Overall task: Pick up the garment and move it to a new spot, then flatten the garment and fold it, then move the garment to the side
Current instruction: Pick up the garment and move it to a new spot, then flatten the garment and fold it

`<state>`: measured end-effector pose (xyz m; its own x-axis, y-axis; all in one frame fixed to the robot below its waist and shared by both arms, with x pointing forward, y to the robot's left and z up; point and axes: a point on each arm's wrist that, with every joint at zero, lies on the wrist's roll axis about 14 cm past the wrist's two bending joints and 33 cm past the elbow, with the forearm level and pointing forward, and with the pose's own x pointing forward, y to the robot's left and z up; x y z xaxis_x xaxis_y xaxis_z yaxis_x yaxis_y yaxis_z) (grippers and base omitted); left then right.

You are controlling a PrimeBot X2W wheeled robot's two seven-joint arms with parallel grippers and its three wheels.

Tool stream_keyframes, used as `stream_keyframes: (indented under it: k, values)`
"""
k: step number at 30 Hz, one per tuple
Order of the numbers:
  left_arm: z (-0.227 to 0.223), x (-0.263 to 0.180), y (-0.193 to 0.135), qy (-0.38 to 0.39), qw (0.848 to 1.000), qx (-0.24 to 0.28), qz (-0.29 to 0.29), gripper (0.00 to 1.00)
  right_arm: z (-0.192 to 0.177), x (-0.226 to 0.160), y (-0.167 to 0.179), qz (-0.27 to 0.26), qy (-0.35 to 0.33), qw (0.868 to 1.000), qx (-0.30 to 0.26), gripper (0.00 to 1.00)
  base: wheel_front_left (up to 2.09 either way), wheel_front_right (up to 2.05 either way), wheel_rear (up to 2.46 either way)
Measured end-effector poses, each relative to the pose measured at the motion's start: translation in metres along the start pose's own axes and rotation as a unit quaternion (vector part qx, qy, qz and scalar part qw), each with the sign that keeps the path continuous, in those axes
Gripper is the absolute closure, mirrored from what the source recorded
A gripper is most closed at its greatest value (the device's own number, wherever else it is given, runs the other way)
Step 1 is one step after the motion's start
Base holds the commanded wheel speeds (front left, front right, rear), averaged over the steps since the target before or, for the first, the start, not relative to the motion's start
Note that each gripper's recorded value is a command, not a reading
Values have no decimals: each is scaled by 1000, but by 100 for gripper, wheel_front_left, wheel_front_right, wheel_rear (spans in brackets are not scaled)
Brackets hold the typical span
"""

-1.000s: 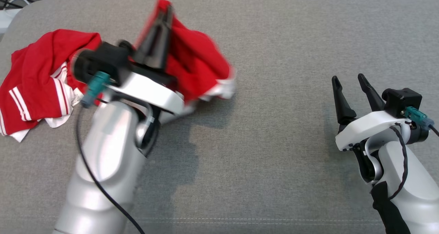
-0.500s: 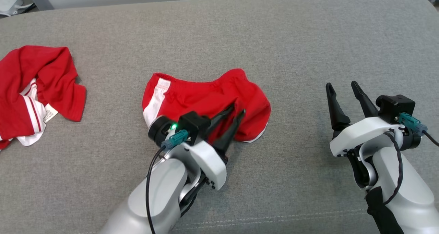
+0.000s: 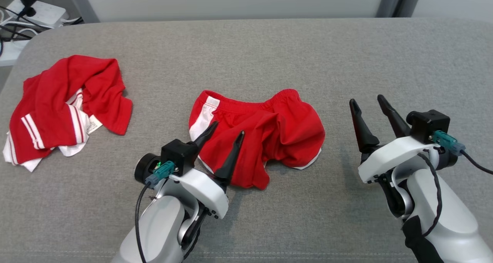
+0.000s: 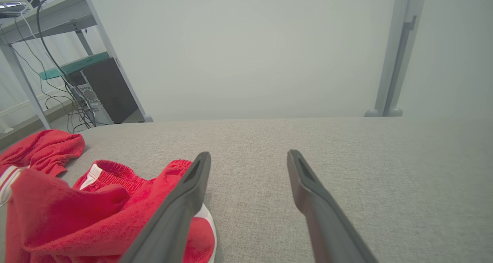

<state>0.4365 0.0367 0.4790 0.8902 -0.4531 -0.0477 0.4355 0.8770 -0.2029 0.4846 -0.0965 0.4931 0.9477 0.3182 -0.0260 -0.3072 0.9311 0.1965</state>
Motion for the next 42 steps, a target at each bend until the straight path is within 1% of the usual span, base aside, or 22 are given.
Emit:
stream_keyframes:
  k: [4,8,15,19,25,31,36,39,42]
  values:
    - [3,-23,32,-11,998,-14,62,0,-2,7,34,48,6,999,-3,0,0,0,0]
    - [-2,-47,55,-11,994,-19,109,0,-3,16,72,106,11,994,-14,0,0,0,0]
    - [3,-80,86,-22,985,-16,168,0,3,41,136,200,18,979,-41,0,0,0,0]
    - [6,-96,97,-26,981,-15,190,0,-5,54,161,236,43,969,-66,0,0,0,0]
    - [4,-118,107,-28,975,-26,219,0,-21,77,179,261,87,957,-91,0,0,0,0]
    - [0,-139,117,-27,967,-40,251,0,-61,89,185,268,164,944,-102,0,0,0,0]
    - [-1,-153,123,-27,960,-45,274,0,-85,98,183,268,204,935,-107,0,0,0,0]
    - [-3,-161,129,-25,955,-50,293,0,-97,102,186,273,230,927,-116,0,0,0,0]
    - [-5,-162,131,-24,952,-54,300,0,-111,99,188,278,260,917,-120,0,0,0,0]
